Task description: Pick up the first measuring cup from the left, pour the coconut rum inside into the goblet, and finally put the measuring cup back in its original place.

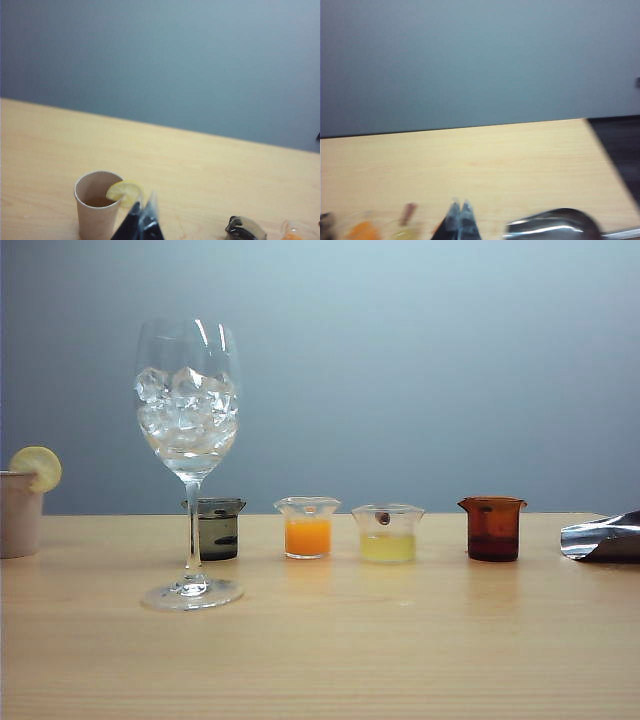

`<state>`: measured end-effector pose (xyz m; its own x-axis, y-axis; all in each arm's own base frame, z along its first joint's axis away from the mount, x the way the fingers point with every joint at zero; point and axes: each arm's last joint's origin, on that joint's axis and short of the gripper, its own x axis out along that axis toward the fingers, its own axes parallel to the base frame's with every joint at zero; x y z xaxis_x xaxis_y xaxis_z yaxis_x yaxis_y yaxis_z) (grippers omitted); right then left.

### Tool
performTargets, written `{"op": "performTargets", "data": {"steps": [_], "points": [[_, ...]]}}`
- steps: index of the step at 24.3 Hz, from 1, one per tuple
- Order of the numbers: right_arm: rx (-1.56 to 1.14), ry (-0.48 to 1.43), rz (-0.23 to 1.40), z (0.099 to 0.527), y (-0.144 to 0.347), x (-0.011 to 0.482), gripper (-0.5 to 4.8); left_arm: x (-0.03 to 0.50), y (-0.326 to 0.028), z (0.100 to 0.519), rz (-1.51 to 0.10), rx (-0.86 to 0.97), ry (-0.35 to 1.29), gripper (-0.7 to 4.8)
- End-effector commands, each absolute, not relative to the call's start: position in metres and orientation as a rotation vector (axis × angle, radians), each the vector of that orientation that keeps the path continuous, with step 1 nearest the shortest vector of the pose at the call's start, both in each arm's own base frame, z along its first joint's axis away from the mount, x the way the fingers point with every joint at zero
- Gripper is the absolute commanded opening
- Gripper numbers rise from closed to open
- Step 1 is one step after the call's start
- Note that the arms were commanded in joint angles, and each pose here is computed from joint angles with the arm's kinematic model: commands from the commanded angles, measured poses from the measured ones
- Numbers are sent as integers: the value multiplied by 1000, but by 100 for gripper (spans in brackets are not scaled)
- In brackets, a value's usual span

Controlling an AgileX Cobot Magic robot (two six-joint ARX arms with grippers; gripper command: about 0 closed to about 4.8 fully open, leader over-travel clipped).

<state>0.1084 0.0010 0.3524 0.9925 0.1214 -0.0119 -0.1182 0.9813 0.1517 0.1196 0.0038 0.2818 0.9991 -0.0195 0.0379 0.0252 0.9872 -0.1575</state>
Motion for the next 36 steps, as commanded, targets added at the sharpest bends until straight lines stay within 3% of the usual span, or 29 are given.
{"op": "performTargets", "data": {"steps": [1, 6, 15, 26, 36], "points": [[158, 0, 212, 372, 16, 121, -5, 150, -1, 293, -102, -156, -21, -6], [127, 30, 384, 373, 43, 139, -5, 178, -19, 290, -223, -74, -77, -6], [77, 102, 577, 360, 93, 160, -5, 217, -29, 252, -289, -19, 107, -6], [61, 69, 623, 353, 112, 182, -5, 271, -41, 184, -503, 26, 185, -6], [49, 88, 635, 347, 118, 191, -5, 287, -45, 139, -550, 9, 241, -6]]}}
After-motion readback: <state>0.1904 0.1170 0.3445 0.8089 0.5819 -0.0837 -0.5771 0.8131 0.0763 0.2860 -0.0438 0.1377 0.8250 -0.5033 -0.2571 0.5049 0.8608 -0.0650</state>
